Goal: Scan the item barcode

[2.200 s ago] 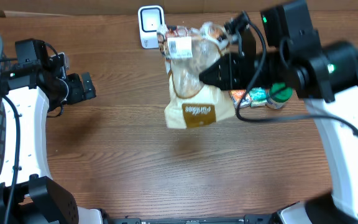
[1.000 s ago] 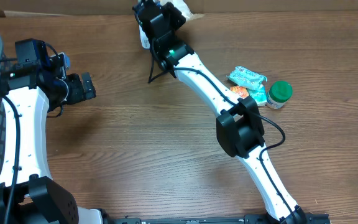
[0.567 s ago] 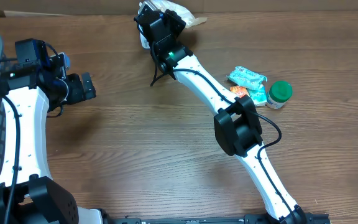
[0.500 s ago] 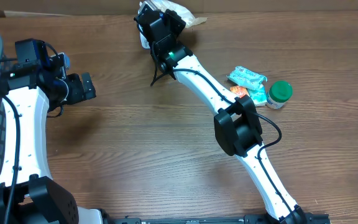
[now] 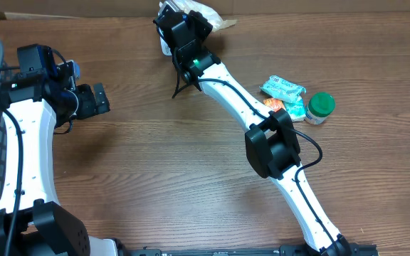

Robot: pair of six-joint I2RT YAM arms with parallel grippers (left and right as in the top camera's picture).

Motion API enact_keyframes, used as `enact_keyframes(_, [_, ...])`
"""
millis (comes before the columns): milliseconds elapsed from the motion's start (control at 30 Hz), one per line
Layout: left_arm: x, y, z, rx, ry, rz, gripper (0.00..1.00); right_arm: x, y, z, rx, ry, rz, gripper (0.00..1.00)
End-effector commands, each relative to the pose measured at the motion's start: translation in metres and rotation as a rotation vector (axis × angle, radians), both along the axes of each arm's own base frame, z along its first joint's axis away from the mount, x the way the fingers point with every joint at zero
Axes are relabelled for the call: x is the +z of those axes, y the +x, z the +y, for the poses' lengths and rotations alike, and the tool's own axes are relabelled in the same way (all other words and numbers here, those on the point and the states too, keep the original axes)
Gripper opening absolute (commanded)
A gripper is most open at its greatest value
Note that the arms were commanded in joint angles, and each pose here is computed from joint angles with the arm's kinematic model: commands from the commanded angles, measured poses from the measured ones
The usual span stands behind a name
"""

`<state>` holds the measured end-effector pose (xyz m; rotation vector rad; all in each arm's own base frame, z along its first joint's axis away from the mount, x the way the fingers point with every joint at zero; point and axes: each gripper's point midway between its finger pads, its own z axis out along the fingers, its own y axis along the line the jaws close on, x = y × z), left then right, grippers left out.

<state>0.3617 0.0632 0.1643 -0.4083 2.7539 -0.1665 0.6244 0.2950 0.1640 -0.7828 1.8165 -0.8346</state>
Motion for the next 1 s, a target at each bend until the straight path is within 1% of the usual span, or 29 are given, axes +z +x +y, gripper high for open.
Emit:
enact_keyframes(0, [0.000,0.001,0.001,-0.003,0.004,0.000,1.00,0.027,-0.001,0.003,-0.001,0.049,-0.050,0.04])
enact_keyframes(167, [0.000,0.001,0.001,-0.003,0.004,0.000,1.00,0.073,-0.016,0.002,0.000,0.235,-0.060,0.04])
enact_keyframes(300, [0.000,0.001,0.001,-0.003,0.004,0.000,1.00,0.136,-0.042,-0.010,0.024,0.393,-0.049,0.04])
enact_keyframes(400, [0.000,0.001,0.001,-0.003,0.004,0.000,1.00,0.202,-0.083,-0.032,0.032,0.569,-0.030,0.04])
enact_keyframes(500, [0.000,0.001,0.001,-0.003,0.004,0.000,0.99,0.237,-0.125,-0.050,0.045,0.746,0.045,0.04])
enact_keyframes(567, [0.000,0.001,0.001,-0.003,0.004,0.000,1.00,0.248,-0.151,-0.065,0.017,0.857,0.108,0.04])
enact_keyframes(667, [0.000,0.001,0.001,-0.003,0.003,-0.001,1.00,0.247,-0.186,-0.091,-0.072,1.003,0.229,0.04])
enact_keyframes(700, [0.000,0.001,0.001,-0.003,0.004,0.000,0.99,0.243,-0.196,-0.101,-0.107,1.027,0.270,0.04])
enact_keyframes(800, [0.000,0.001,0.001,-0.003,0.003,-0.001,1.00,0.222,-0.221,-0.132,-0.211,1.025,0.404,0.04])
enact_keyframes(967, [0.000,0.001,0.001,-0.003,0.004,0.000,0.99,0.180,-0.246,-0.161,-0.351,1.011,0.625,0.04])
